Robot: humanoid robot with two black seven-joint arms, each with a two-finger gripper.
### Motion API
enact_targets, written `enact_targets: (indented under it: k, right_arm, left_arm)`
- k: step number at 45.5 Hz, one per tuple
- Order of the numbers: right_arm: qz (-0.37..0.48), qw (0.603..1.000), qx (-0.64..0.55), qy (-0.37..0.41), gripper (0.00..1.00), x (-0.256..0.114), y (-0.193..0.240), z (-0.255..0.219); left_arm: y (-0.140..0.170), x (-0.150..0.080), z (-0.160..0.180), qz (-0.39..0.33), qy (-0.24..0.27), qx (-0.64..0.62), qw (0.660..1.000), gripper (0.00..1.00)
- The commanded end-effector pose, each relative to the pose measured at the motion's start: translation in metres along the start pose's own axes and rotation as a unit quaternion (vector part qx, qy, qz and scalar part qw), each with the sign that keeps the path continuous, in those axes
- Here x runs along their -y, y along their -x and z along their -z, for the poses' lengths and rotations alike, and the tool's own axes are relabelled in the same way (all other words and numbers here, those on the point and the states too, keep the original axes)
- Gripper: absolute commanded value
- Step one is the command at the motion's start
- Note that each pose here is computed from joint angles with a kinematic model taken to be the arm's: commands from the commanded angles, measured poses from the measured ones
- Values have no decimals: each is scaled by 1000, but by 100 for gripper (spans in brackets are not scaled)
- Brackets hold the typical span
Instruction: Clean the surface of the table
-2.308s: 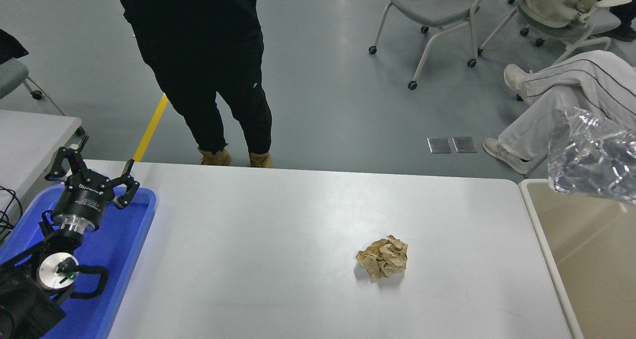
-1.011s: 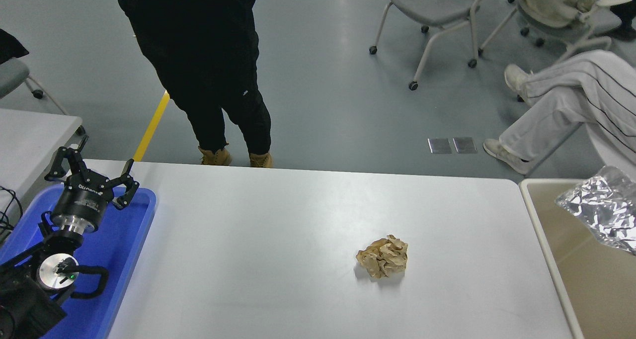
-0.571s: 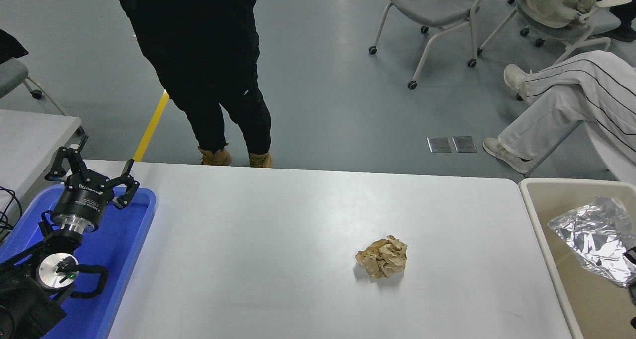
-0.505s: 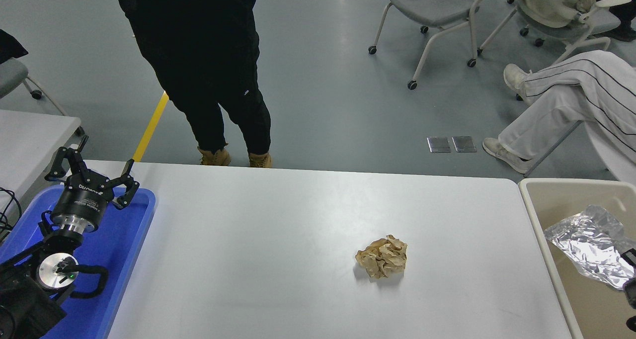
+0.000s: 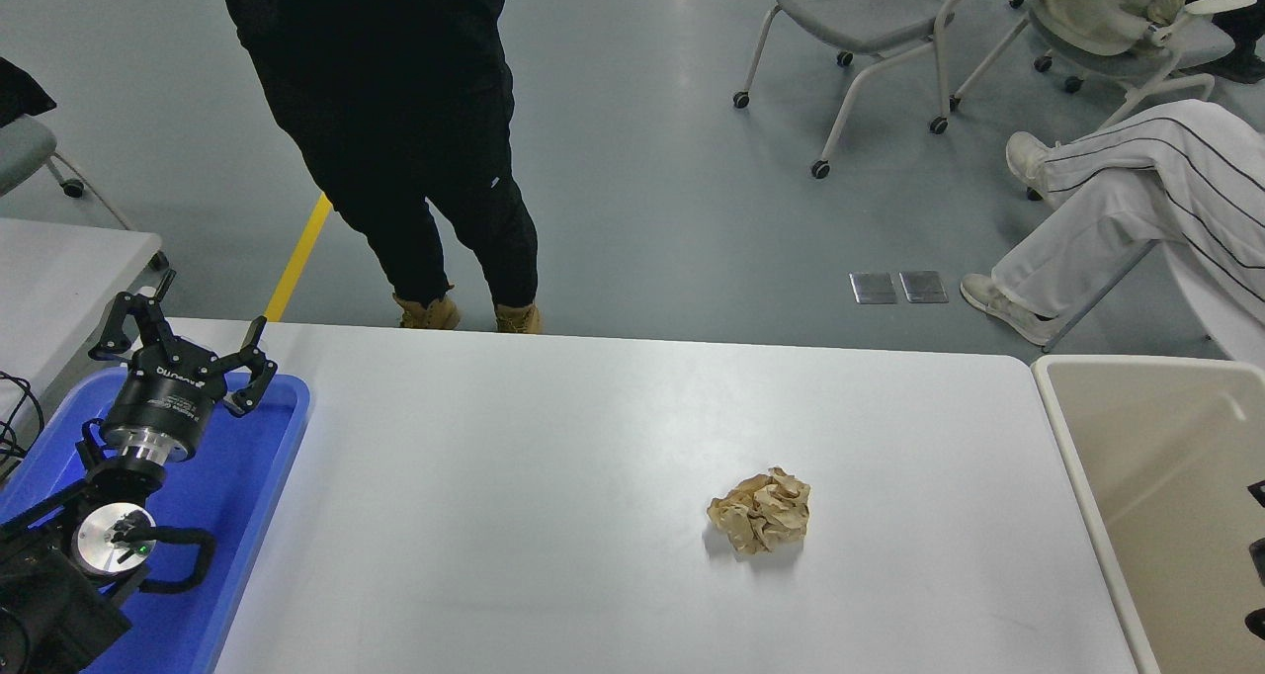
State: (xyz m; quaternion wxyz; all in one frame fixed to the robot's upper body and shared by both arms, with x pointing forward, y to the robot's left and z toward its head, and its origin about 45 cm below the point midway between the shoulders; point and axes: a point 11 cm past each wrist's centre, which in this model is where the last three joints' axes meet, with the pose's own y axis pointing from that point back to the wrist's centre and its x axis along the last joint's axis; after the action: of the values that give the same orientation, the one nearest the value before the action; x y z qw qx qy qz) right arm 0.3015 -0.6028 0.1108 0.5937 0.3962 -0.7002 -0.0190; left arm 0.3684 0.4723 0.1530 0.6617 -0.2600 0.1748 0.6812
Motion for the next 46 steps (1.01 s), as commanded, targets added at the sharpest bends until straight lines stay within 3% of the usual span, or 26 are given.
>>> enact_targets:
  k: [1,9,21,35,46]
  right_arm:
    - [17,993,72,-88,100,-1,-13,36]
    - [68,962,185,-189,100,-19,-19,86]
    - [174,870,354,-295,100,-81,-13,175]
    - [288,775,499,-261,100,-130,85,239]
    - [337,694,599,-215,100,-158,140,257]
  left_arm:
    - [0,0,0,0,0,0,1000,100]
    - [0,0,0,0,0,0,1000,100]
    - [0,0,0,0,0,0,1000,100]
    - [0,0,0,0,0,0,1000,100]
    - [0,0,0,0,0,0,1000,100]
